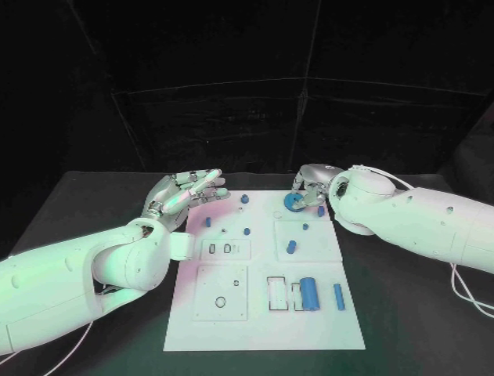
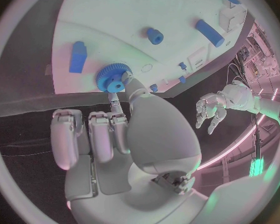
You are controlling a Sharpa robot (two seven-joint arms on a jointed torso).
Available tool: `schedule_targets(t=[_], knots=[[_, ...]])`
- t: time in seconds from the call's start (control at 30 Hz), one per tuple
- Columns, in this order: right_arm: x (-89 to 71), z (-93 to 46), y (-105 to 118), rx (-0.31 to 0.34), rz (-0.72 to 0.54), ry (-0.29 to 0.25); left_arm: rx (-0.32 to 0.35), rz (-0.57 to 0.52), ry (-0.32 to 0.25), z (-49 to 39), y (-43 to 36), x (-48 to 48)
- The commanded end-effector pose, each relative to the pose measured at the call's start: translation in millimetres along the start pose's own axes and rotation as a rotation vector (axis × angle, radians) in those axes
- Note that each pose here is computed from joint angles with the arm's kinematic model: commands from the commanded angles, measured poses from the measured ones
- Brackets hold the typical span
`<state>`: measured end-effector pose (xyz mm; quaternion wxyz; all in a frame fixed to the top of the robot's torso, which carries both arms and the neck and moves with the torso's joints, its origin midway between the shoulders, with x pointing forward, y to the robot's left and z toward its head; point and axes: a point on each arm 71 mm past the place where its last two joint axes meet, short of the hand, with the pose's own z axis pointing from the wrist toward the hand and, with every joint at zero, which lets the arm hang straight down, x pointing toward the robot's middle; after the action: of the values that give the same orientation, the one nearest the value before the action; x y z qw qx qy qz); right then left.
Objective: Assemble the parts on the task board
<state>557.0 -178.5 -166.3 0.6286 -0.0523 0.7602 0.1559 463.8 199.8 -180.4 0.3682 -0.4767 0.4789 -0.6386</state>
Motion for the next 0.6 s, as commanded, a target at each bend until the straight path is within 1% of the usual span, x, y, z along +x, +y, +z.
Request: schedule_targets(t=[0.03,0.17,0.33,0.47,0.6], knots=[[-0.2,-1.0,1.3,-0.008,-0.029,-0.02,0.004,-0.006,0.013,0.2,-1.1,1.6],[-0.9,-4.0,6.6,-0.03,-0.015,-0.036,0.003,-0.005,0.013,0.1,-1.2,1.2],[-3.4,-11.6,19.1,-0.07,0.006,-0.078,0.003,-0.009,0.018,0.1,-1.2,1.1],[-5.5,-19.0,35.1,-0.116,0.006,-0.115,0.004,-0.009,0.018,-0.1,-1.5,0.6],[-6.4,-22.4,51.6,-0.157,-0.007,-0.143,0.004,-0.009,0.017,-0.1,-1.6,-0.1]])
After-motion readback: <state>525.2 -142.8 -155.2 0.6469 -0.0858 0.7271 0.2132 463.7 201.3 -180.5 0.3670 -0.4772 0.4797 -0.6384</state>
